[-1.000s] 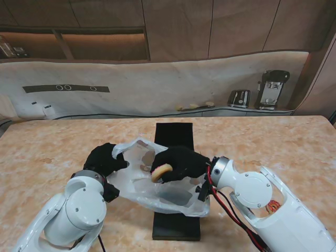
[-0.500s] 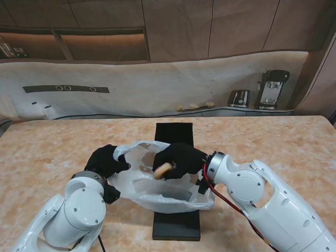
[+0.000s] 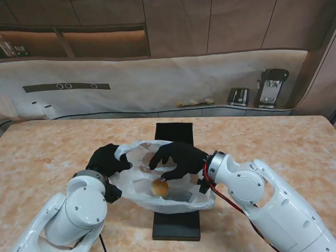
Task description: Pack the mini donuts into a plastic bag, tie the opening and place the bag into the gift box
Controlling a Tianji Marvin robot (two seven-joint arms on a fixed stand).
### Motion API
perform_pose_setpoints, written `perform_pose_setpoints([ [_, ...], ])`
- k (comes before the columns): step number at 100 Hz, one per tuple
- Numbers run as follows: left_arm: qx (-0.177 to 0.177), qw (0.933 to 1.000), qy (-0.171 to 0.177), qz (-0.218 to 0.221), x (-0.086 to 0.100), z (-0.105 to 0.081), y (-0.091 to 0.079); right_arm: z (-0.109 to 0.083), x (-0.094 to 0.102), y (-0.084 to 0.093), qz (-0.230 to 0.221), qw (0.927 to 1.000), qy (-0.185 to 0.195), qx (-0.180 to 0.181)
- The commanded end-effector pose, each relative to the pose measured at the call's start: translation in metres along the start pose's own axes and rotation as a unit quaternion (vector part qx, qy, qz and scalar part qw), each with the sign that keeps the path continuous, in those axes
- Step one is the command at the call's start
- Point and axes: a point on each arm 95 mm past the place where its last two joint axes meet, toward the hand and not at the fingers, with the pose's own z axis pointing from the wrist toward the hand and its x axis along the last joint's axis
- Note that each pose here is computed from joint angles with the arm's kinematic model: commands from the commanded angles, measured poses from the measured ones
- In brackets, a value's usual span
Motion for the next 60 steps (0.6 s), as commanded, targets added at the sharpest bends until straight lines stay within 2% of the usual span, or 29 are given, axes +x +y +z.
perform_pose_setpoints([
  [1, -0.006, 1.0000, 0.002, -0.005, 0.003, -0.002, 0.000, 0.001, 0.003, -0.005, 0.005, 1.0000, 0.003, -0.001],
  [18, -0.004, 1.0000, 0.003, -0.006, 0.003, -0.002, 0.000, -0.002, 0.007, 0.001, 0.012, 0.9993, 0.009, -0.035],
  [29, -0.003, 1.0000, 0.001, -0.007, 0.004, -0.002, 0.000, -0.006, 0.012, 0.008, 0.030, 0.9970, 0.011, -0.070],
  [43, -0.002, 1.0000, 0.000, -0.008, 0.004, -0.002, 0.000, -0.016, 0.021, 0.020, 0.073, 0.9895, 0.005, -0.125],
  [60, -0.002, 1.0000, 0.001, -0.010, 0.005, -0.002, 0.000, -0.034, 0.030, 0.035, 0.102, 0.9790, 0.000, -0.177],
])
